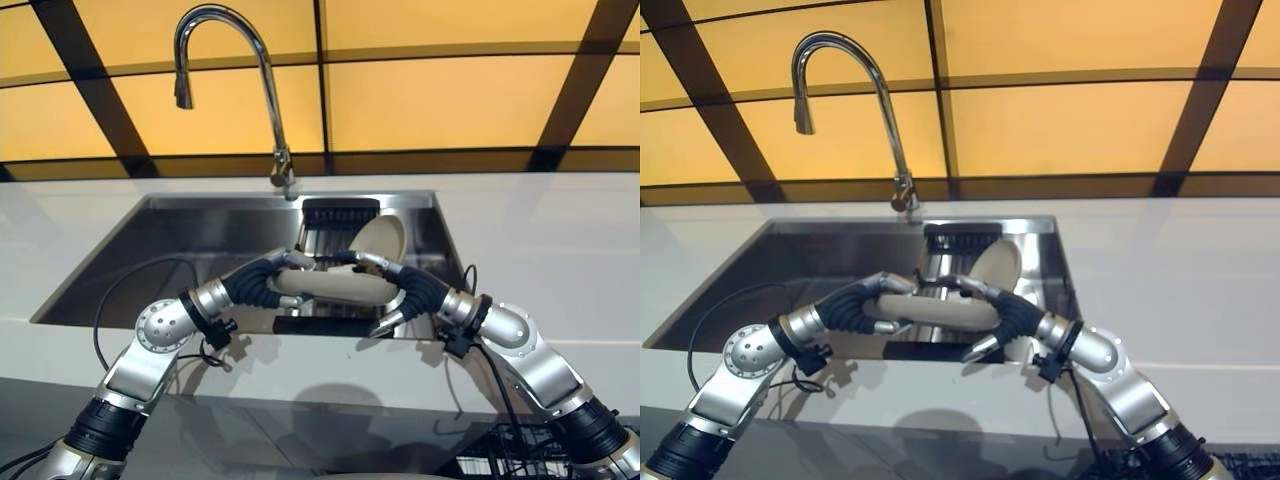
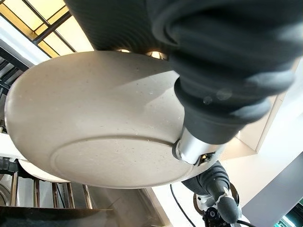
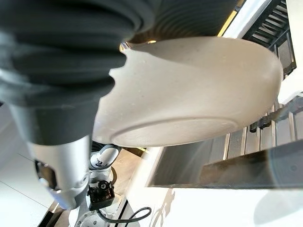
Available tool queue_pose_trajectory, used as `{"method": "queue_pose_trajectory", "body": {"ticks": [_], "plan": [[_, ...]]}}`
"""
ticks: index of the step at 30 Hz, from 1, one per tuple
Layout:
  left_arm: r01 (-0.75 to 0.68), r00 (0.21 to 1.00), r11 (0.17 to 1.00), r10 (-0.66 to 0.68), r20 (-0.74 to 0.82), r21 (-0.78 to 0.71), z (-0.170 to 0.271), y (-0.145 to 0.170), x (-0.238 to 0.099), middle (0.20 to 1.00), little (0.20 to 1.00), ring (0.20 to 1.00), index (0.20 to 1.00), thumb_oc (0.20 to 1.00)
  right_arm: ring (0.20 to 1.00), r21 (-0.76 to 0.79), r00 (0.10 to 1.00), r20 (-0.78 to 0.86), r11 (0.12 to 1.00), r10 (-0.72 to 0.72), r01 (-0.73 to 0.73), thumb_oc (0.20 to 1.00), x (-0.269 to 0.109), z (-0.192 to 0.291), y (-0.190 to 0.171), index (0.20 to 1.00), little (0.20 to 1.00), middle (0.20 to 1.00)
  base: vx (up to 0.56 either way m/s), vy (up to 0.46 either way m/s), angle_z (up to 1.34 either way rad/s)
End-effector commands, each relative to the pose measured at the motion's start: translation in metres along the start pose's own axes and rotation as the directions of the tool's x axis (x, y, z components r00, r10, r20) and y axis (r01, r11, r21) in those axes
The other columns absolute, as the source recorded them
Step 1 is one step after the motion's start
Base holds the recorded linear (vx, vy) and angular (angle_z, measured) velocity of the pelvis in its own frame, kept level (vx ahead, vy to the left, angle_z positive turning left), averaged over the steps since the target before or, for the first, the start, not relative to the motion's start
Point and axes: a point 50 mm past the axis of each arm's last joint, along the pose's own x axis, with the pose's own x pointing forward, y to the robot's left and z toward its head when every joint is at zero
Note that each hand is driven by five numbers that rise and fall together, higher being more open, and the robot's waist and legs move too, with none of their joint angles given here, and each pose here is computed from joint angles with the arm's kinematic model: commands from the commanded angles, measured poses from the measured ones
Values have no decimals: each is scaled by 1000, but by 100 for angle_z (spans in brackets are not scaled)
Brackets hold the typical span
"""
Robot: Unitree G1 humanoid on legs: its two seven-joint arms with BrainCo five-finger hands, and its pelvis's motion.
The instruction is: Pick up plates and place into dishwasher.
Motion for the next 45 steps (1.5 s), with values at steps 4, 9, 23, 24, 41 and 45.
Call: {"method": "queue_pose_trajectory", "body": {"ticks": [4,9,23,24,41,45], "plan": [[-79,992,996,83,93,-50,11,13,2,200,200,200,200,200,200,-9,999,42,1000,-27,27,200,4,6,0,200,200,200,0,0,0],[-103,989,991,111,97,-87,9,10,0,200,200,200,200,200,200,2,999,32,999,-42,42,200,1,2,2,200,200,200,0,0,0],[-125,987,982,138,80,-143,4,9,-2,200,200,200,200,200,200,2,995,34,996,-93,93,200,-2,1,-2,200,200,200,-46,10,1],[-130,987,979,144,77,-155,3,9,-2,200,200,200,200,200,200,2,994,37,995,-104,104,200,-2,2,-2,200,200,200,-57,10,1],[-255,961,925,275,33,-284,-8,9,-4,1000,1000,1000,1000,1000,200,-95,968,63,964,-244,250,200,-5,7,-22,200,200,200,-57,2,0],[-288,950,907,310,24,-307,-10,10,-4,1000,1000,1000,1000,1000,200,-150,940,103,929,-325,338,200,-7,16,-33,200,200,200,0,0,0]]}}
